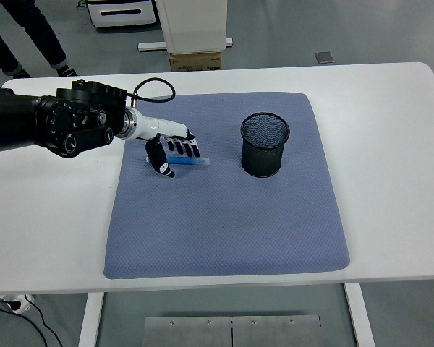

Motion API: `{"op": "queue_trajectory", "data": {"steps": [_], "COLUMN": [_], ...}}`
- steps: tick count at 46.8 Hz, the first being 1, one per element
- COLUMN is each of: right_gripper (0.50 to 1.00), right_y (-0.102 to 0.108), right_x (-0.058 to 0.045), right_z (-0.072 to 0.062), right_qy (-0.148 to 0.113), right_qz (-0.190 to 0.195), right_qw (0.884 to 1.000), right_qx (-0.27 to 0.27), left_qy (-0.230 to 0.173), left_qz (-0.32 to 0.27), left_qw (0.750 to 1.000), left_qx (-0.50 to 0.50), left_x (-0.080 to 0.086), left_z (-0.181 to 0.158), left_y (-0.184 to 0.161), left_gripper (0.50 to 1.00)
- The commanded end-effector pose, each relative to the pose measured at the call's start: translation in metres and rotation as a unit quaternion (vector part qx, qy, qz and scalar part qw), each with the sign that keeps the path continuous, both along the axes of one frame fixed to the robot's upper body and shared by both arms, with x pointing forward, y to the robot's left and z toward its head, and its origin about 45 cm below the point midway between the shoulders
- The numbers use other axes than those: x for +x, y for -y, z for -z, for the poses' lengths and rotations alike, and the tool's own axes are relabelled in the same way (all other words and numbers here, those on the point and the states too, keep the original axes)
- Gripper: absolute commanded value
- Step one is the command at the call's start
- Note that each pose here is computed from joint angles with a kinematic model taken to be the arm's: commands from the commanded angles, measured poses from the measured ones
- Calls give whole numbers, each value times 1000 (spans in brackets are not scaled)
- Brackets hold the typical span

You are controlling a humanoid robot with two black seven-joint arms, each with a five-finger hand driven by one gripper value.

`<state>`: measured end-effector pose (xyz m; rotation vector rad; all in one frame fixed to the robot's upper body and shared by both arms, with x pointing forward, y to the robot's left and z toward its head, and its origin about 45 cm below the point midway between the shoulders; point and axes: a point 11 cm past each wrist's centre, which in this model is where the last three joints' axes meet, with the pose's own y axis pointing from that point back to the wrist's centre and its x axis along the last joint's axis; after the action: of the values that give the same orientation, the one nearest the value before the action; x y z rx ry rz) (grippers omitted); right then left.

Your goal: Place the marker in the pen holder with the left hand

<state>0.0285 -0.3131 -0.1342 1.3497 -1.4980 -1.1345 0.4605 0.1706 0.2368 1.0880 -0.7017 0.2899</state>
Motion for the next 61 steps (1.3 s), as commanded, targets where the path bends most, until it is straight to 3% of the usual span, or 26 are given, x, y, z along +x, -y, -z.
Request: {"op": "queue_trajectory", "data": {"steps": [1, 24, 46, 61], "right_gripper": [1000, 1000, 1000, 1000], "right_y": [0, 0, 0, 0], "right_x": [0, 0, 0, 0], "right_z": [0, 0, 0, 0], "right_qy": [1, 0, 0, 0], "right_qz": [0, 0, 0, 0], "right_qw": [1000, 1000, 1000, 1000], "right_qx": [0, 0, 0, 0], "left_qy": [0, 11, 42, 41], "left_qz": [3, 19, 34, 36], "left_qw": [1000, 1000, 998, 998], "left_qx": [3, 13, 17, 17], "left_x": [-1, -2, -1, -2], "left_z": [1, 4, 6, 8], "left_y": [0, 4, 9, 10], "left_gripper": [760, 663, 657, 619]}}
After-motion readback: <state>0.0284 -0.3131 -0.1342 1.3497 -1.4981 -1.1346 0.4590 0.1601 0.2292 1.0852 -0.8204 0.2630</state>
